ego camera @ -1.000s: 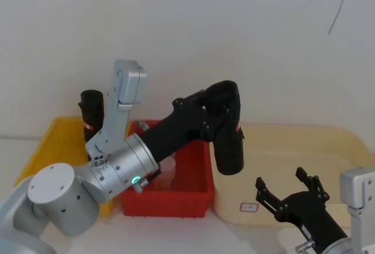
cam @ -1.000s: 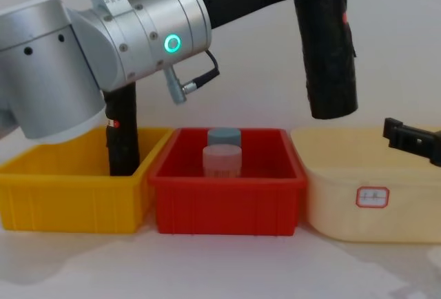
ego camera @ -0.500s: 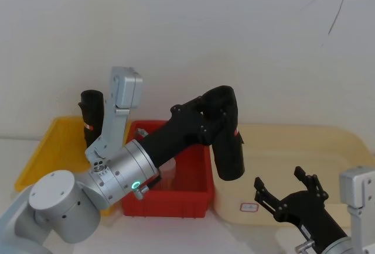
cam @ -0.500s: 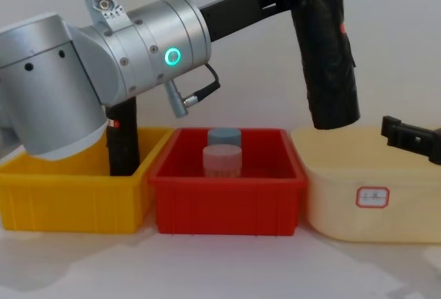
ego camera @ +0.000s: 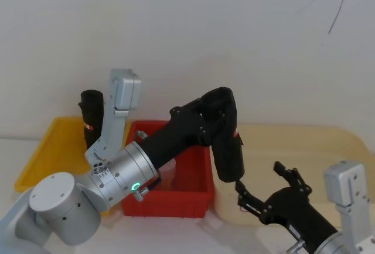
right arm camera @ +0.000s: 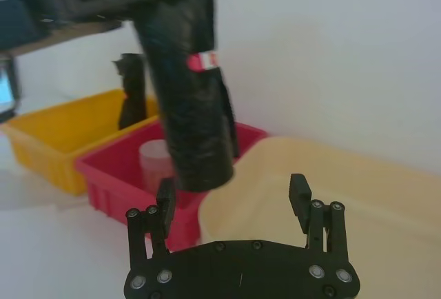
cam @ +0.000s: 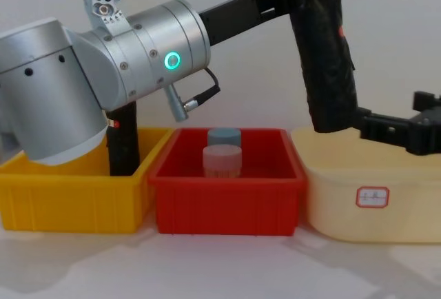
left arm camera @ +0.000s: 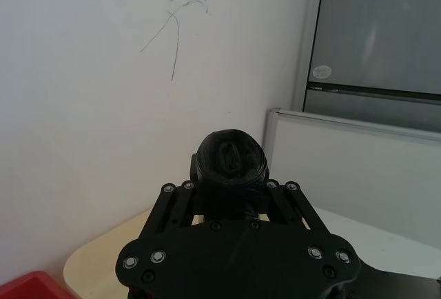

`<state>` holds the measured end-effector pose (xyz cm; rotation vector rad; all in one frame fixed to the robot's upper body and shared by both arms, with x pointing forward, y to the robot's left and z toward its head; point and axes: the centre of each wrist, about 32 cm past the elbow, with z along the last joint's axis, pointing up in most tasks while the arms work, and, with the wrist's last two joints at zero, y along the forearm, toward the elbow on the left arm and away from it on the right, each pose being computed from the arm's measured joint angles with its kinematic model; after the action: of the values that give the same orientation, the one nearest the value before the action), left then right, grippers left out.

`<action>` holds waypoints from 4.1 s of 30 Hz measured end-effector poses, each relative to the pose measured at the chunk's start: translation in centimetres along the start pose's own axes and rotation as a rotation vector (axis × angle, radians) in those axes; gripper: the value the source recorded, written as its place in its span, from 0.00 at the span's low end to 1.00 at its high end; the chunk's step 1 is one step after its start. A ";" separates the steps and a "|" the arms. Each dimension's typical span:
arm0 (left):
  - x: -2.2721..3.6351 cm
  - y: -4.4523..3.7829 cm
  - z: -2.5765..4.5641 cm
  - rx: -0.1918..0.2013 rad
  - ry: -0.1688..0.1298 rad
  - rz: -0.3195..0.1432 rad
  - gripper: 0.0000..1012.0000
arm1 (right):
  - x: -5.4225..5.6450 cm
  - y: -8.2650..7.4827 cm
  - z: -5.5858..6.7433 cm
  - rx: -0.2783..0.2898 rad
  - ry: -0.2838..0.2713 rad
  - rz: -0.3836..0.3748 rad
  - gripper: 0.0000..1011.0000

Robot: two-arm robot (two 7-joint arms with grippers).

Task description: Pick up the garbage bag with the one hand and transfer it to the other hand.

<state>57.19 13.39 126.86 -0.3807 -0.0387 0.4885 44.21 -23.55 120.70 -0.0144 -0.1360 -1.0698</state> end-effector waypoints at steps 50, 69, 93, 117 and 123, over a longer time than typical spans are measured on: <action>-0.02 0.04 -0.12 -0.001 0.007 0.003 0.37 | 0.2 5.6 1.6 0.002 -0.087 0.125 0.95; -0.02 0.04 -0.12 0.000 0.007 0.003 0.37 | 0.1 6.9 1.9 -0.039 -0.063 0.108 0.54; -0.02 0.04 -0.12 -0.001 0.007 0.002 0.86 | 1.1 6.8 2.3 -0.032 -0.035 0.046 0.54; -0.02 0.04 -0.12 -0.001 0.007 0.002 0.99 | 6.7 8.6 1.0 -0.123 0.025 -0.197 0.60; -0.02 0.04 -0.12 -0.001 0.007 0.002 0.99 | 7.7 9.3 0.5 -0.151 0.027 -0.239 0.82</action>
<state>57.17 13.37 126.73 -0.3832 -0.0314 0.4895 55.90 -25.79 122.58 -0.1224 -0.0323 -1.3165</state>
